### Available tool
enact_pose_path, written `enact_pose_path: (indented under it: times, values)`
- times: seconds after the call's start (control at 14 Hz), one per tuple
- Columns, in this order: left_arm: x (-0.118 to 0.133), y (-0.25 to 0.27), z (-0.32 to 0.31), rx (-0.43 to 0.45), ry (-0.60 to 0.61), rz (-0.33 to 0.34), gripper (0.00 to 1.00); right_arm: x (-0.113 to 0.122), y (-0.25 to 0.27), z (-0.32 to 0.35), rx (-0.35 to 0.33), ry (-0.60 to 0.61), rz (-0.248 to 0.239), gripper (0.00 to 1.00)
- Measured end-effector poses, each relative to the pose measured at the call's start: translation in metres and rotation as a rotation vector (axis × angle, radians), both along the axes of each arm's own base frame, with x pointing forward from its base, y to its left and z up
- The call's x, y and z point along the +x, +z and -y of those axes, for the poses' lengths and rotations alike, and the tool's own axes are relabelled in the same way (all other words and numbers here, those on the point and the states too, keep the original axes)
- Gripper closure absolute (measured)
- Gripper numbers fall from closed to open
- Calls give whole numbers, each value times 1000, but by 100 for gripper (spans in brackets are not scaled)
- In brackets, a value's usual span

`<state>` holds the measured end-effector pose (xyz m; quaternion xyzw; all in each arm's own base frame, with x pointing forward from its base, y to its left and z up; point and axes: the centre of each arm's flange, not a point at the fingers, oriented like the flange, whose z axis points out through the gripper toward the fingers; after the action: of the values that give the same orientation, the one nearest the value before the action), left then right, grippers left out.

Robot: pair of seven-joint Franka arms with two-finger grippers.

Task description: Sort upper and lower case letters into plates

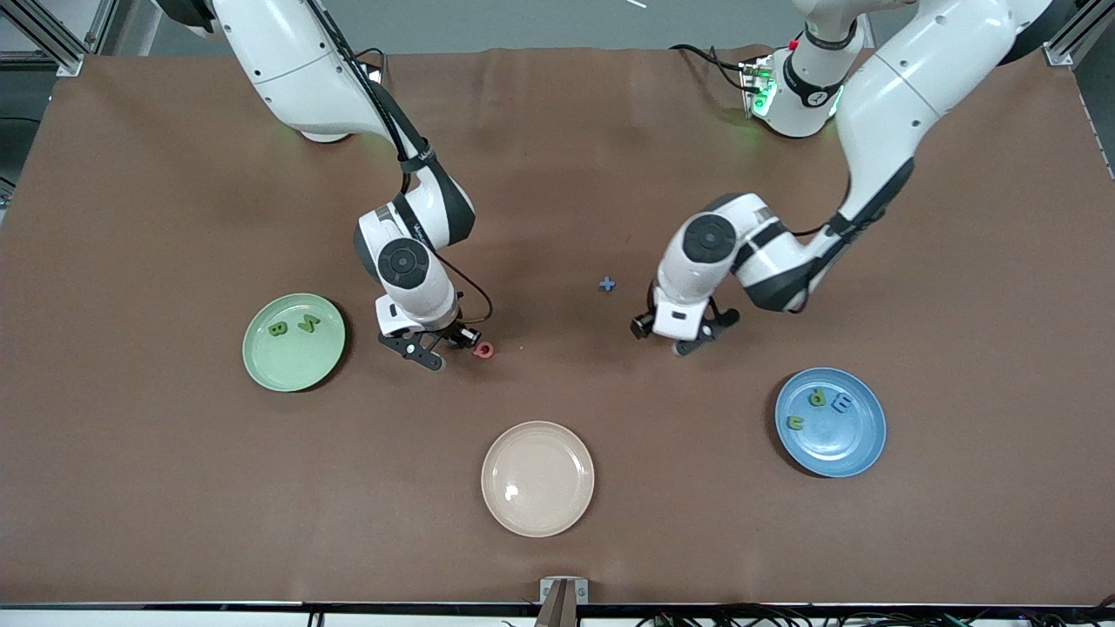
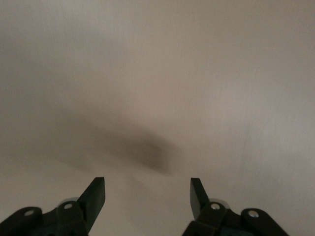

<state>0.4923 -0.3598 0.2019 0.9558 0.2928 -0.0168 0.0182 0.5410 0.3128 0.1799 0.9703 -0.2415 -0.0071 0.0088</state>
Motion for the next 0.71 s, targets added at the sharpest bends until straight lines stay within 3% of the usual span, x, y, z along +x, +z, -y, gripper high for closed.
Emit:
enact_pose_path:
  times: [0.21, 0.43, 0.71]
  values:
    - [-39, -6, 38, -4, 53, -15, 26, 20, 27, 40, -29, 59, -58, 65]
    - [-68, -8, 70, -16, 83, -20, 28, 47, 77, 115, -13, 163, -87, 65]
    - [-83, -11, 82, -13, 88, -27, 31, 63, 93, 227, 16, 263, -110, 65]
